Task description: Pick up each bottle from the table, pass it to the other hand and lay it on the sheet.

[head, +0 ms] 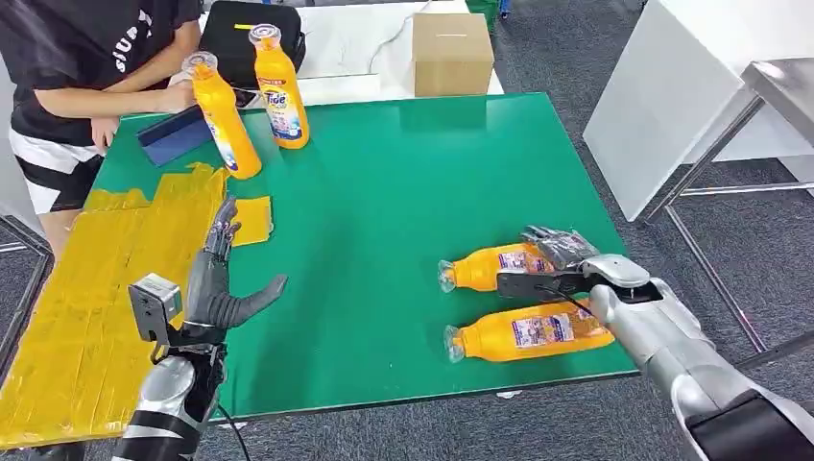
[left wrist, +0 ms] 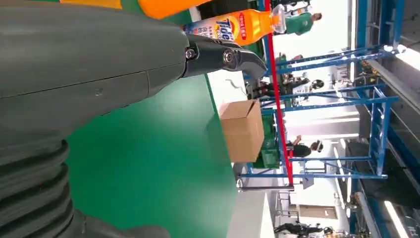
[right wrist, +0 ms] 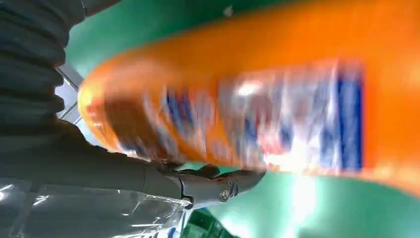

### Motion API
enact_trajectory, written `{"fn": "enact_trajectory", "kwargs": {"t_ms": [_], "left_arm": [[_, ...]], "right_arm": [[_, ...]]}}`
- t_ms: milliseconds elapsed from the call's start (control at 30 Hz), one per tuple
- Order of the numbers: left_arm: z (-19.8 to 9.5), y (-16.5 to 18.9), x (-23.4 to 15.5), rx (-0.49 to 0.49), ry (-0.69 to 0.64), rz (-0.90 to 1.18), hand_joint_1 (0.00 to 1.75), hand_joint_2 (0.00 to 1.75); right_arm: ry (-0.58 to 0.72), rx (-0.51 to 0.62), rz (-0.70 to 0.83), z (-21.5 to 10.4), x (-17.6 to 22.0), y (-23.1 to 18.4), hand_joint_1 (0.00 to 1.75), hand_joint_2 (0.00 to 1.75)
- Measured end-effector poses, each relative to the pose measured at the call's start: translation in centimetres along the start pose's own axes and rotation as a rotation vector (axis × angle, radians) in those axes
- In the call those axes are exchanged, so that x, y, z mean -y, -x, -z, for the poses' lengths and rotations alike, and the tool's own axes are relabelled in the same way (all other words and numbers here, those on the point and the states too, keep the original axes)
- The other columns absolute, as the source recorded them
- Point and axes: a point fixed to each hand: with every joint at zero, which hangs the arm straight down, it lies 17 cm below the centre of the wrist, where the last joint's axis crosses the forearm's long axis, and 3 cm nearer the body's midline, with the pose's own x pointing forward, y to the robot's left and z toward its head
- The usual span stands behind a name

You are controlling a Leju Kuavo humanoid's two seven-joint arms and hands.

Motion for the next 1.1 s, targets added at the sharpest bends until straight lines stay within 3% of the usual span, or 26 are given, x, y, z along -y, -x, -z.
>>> {"fn": "enact_trajectory", "kwargs": {"t_ms": [267,1100], "left_arm": [[0.1,0.4,0.0,-0.012,-0.002,-0.006,0.0,1.75],[0.2,0.5,0.0,-0.016,-0.003,-0.008,0.0,1.75]], "right_arm": [[-0.066,-0.042,-0.017,0.5,-1.6,0.6,0.0,1.75],[-0.082,-0.069,-0.018,0.9,-1.9,0.9,0.0,1.75]]}}
